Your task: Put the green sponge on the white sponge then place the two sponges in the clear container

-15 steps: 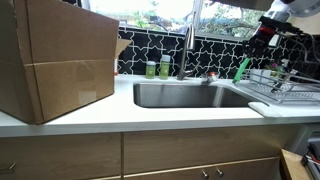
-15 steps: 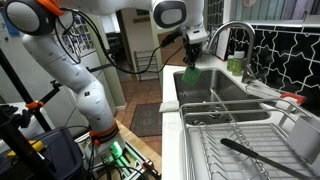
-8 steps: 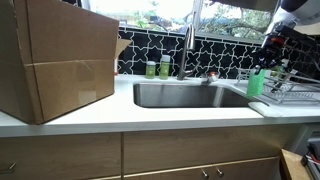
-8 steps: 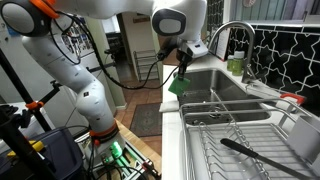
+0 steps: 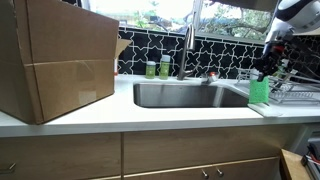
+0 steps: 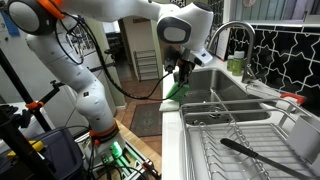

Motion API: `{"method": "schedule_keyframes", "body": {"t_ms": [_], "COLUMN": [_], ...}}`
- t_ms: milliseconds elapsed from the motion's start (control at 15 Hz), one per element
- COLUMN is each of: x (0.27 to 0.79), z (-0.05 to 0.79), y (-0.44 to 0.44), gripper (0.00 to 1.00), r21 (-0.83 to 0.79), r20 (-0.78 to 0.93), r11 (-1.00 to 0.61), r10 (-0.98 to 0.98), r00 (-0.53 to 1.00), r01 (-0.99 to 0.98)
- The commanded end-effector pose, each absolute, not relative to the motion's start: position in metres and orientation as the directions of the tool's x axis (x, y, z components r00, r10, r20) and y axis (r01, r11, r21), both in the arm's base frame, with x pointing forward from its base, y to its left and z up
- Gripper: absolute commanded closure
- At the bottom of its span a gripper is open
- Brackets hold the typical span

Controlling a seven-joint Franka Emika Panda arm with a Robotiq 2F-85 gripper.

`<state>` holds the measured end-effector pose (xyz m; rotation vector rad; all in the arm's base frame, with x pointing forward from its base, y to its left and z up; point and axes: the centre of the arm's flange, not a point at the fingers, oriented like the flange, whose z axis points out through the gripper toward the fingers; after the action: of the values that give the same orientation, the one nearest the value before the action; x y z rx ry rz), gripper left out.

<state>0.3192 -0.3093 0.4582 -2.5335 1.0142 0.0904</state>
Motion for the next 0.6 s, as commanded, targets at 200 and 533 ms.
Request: {"method": "schedule_keyframes", "body": {"t_ms": [200,533], "x": [0.316,0.301], "z": [0.462,0.465], "y": [-0.303,-0.311], "gripper": [0.97,0.96], "r21": [-0.468,-0.535], "r20": [-0.209,-0.177], "r11": [-0.723,-0.77], "r10": [-0.469,-0.299], "r00": [0.858,0.938], "r01": [-0.508,-0.347]}}
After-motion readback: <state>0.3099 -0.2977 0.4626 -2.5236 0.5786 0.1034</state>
